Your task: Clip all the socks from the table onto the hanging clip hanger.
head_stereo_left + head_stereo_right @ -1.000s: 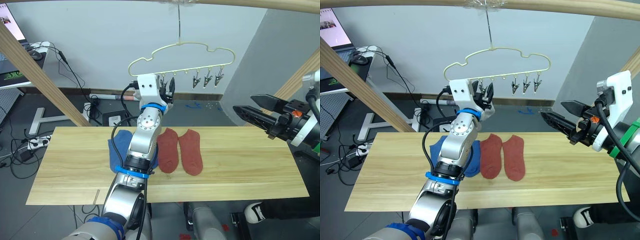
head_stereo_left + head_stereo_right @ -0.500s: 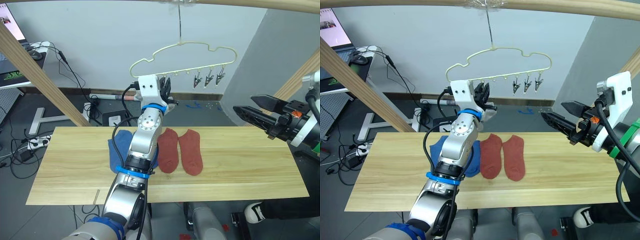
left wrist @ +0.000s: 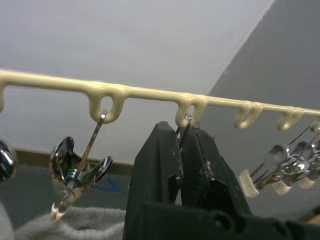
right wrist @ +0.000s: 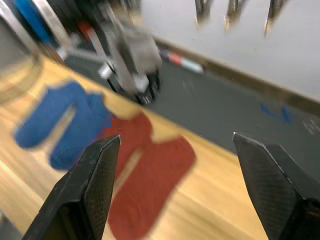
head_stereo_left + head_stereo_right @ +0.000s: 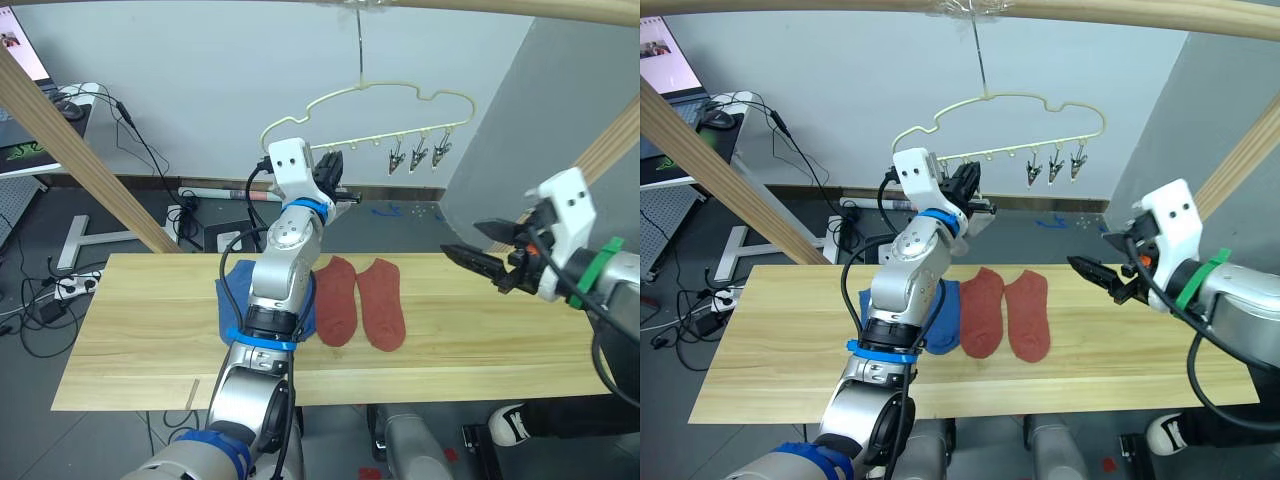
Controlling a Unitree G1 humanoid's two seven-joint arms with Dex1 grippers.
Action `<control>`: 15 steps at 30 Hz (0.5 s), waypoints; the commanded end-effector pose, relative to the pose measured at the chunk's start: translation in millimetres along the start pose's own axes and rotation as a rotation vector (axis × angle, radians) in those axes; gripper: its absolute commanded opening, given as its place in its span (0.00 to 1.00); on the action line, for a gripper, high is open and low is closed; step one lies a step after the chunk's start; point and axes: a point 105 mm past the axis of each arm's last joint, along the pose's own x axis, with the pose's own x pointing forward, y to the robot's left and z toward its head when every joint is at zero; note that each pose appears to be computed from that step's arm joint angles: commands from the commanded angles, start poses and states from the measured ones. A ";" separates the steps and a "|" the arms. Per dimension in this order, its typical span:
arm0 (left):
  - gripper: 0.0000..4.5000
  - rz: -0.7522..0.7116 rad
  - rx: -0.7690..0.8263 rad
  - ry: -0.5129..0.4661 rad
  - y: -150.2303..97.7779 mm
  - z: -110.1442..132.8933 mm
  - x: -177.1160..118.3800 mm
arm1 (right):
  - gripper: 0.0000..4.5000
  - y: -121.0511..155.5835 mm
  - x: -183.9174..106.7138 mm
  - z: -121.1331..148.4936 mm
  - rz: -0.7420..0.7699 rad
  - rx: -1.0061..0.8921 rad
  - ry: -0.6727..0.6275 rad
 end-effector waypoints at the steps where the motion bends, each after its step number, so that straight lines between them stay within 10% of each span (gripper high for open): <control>1: 0.03 -0.083 -0.095 -0.043 -11.3 23.6 -1.9 | 0.98 2.0 14.7 -6.4 0.004 -0.053 0.032; 15: 0.03 -0.156 -0.290 0.017 -16.6 28.8 -5.2 | 0.98 3.9 89.7 -58.8 0.041 -0.146 0.244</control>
